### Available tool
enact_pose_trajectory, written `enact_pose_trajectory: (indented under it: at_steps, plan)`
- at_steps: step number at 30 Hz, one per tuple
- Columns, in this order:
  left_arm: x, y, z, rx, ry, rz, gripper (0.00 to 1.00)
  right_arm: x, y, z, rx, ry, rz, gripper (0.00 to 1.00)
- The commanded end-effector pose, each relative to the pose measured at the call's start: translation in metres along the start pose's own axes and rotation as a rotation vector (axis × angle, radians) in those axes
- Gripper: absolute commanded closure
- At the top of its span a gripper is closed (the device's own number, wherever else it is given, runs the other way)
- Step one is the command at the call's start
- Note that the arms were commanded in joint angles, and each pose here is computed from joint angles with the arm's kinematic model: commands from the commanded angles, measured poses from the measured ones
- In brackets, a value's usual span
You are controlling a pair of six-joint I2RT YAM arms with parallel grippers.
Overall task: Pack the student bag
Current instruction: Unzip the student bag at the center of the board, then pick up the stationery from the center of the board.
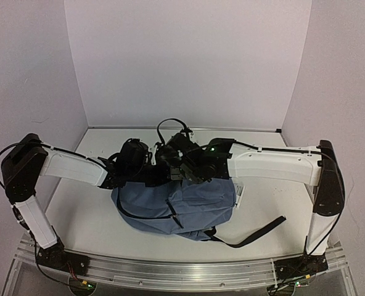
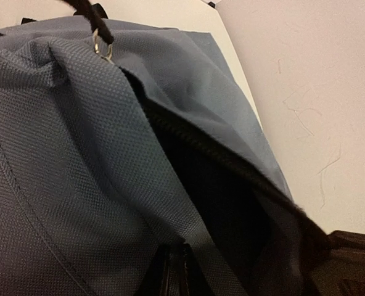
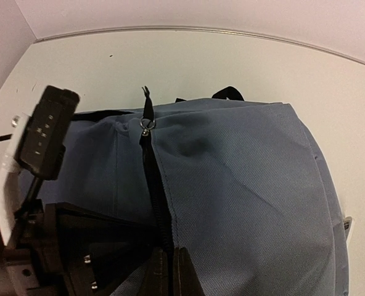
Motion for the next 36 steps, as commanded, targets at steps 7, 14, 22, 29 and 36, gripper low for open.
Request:
enact_pose_trajectory:
  at_steps: [7,14,22,29,36]
  plan:
    - [-0.019,0.076,0.023,0.19,0.044,-0.302,0.99,0.039,-0.019,-0.048,-0.135,-0.123,-0.033,1.0]
    - [-0.013,0.102,0.037,0.234,0.054,-0.388,0.99,0.05,-0.027,-0.054,-0.162,-0.143,-0.046,1.0]
    - [-0.001,0.037,0.008,0.048,0.01,-0.166,0.55,0.051,-0.037,-0.047,-0.124,-0.13,-0.039,0.59]
    - [0.047,0.021,-0.003,-0.069,-0.058,-0.187,0.24,0.02,-0.146,-0.019,-0.259,-0.016,0.093,0.17]
    - [0.09,0.058,-0.006,0.001,-0.097,-0.335,0.16,-0.012,-0.243,0.041,-0.399,0.123,0.16,0.09]
Point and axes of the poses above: each gripper's point midway between its finger pads, its own x axis back along the fingers, its own y axis along the line the jaws close on, z = x × y, the point moved 1 cm from there along x, back along the fingers, and after that the axes turned 6 degrees about x, right-handed, at the moved point
